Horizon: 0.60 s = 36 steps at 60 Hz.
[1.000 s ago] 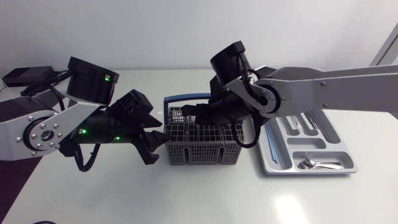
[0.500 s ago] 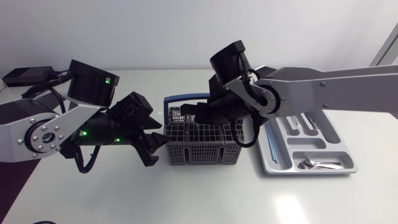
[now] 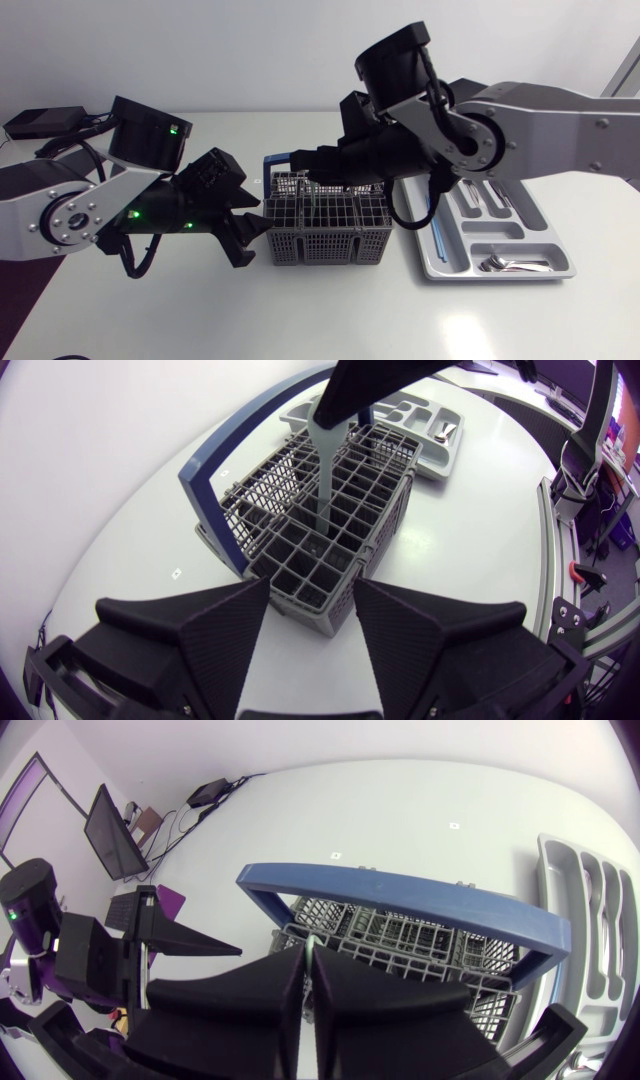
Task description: Unload the cutlery basket into the drawer organizer.
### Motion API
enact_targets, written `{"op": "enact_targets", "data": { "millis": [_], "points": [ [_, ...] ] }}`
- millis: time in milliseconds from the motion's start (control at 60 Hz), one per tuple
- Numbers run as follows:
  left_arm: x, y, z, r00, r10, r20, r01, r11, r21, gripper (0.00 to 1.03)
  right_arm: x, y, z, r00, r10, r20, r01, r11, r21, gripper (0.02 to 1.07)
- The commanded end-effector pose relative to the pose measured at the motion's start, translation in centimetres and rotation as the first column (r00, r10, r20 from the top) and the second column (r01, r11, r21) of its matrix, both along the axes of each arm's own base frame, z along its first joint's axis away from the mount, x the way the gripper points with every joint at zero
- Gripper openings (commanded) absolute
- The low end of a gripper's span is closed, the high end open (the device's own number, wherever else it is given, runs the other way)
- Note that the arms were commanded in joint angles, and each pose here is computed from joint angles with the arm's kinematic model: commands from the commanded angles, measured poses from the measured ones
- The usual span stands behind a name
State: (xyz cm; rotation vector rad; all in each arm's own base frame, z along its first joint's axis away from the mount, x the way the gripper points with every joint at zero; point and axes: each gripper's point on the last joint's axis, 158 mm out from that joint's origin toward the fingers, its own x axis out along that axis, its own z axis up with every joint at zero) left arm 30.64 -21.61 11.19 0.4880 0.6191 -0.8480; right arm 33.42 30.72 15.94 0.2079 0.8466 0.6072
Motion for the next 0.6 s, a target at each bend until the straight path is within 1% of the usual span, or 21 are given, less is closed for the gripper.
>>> {"op": "enact_targets", "data": {
  "millis": [0,200,267,400,583],
  "points": [
    [-0.5,0.0,-0.9,1.000,-0.017,-0.022,0.017,1.000,0.009,0.59,-1.3,-0.2,0.5,0.999,0.037,0.016,-0.037,0.999,-0.024,0.08],
    [-0.5,0.0,-0.6,1.000,-0.017,-0.021,0.017,1.000,0.008,0.59,-2.6,-1.3,1.9,0.993,0.080,0.092,-0.071,0.992,-0.104,0.08],
    [-0.6,-0.1,-0.6,1.000,-0.018,-0.019,0.019,1.000,0.007,0.59,-3.4,-1.4,2.1,0.989,0.111,0.102,-0.097,0.987,-0.130,0.08],
    [-0.6,0.0,-0.1,1.000,-0.018,-0.015,0.019,1.000,0.005,0.59,-5.5,-1.5,3.9,0.974,0.167,0.152,-0.144,0.978,-0.148,0.08],
    [-0.8,0.0,0.6,1.000,-0.020,-0.007,0.020,1.000,0.001,0.59,-7.1,-3.7,7.6,0.967,0.145,0.208,-0.113,0.981,-0.159,0.08]
  ]
}}
